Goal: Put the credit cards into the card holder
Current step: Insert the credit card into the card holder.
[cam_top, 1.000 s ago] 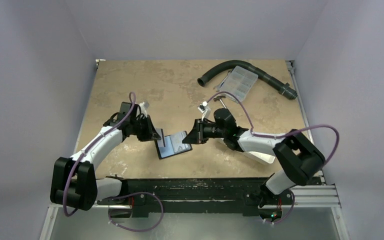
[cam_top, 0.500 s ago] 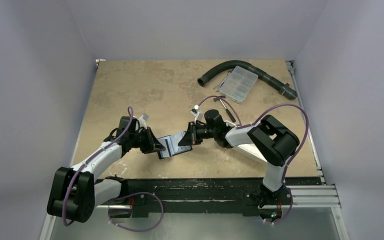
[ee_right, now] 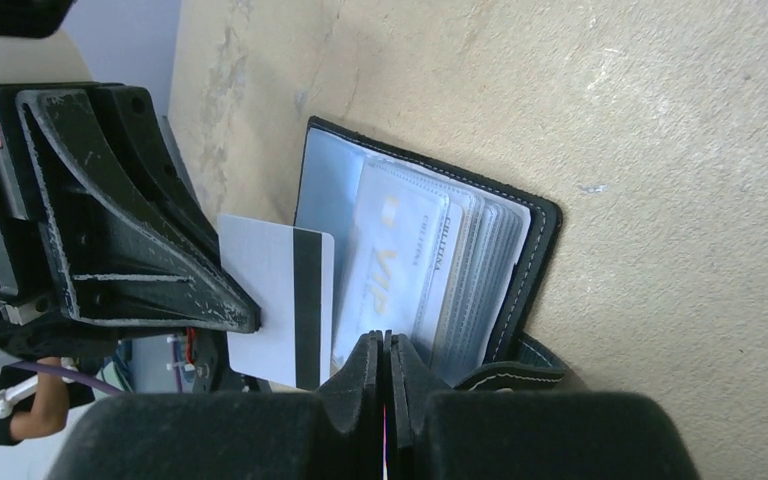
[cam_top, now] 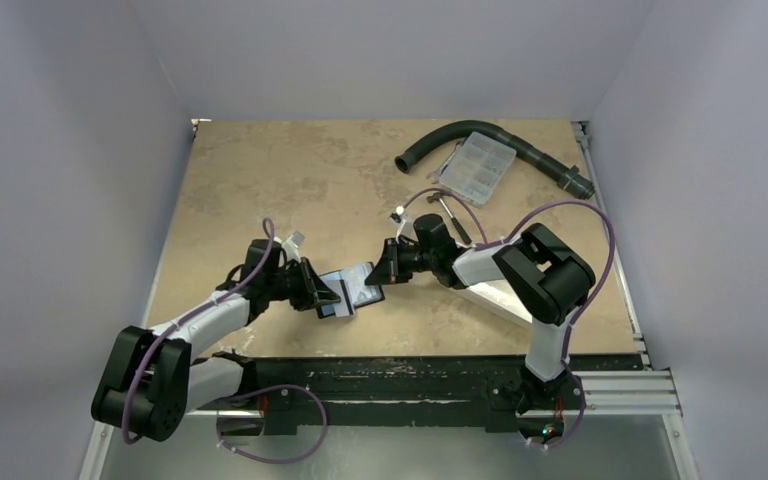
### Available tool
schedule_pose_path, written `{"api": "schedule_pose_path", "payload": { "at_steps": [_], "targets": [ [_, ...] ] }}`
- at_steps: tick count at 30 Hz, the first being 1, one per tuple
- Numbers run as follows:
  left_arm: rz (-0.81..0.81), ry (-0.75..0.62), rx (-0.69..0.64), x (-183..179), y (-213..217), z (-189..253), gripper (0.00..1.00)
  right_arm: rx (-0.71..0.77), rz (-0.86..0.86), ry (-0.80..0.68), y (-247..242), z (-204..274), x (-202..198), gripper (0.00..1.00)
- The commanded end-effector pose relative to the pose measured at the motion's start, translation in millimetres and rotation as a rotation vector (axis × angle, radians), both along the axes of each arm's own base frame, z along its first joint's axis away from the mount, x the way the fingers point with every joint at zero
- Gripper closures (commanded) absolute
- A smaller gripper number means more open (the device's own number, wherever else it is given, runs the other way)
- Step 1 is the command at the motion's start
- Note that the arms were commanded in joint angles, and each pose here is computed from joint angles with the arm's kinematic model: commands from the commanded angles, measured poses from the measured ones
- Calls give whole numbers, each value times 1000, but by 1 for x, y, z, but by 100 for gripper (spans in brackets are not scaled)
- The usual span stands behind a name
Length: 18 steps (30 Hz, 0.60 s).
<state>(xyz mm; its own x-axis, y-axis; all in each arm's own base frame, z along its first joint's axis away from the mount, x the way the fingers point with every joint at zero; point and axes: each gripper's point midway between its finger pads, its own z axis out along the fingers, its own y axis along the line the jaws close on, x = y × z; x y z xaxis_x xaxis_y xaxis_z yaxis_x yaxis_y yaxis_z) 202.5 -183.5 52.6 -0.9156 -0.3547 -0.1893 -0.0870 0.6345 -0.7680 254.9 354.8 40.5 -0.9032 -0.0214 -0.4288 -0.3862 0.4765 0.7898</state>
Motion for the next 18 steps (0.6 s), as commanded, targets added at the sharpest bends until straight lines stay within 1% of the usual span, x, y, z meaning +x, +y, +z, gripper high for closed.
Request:
{"api": "schedule_pose_path", "payload": {
  "at_steps": [1, 5, 8, 10, 15, 18],
  "targets": [
    [21, -51, -23, 13, -4, 7, 100, -61, -17, -50, -6, -8, 14, 100],
    [30, -14, -7, 12, -2, 2, 100, -73, -11, -62, -7, -9, 15, 100],
    [28, 57, 10, 10, 0, -3, 100, -78, -5, -64, -7, -11, 15, 100],
    [9, 74, 9, 10, -1, -1, 100, -80, -1, -63, -8, -12, 14, 100],
    [-15, 107, 86, 12, 10, -7, 100, -79, 4, -68, -8, -13, 14, 100],
    [-22, 132, 100, 12, 14, -11, 100, -78, 5, -69, -7, -13, 14, 100]
  ]
}}
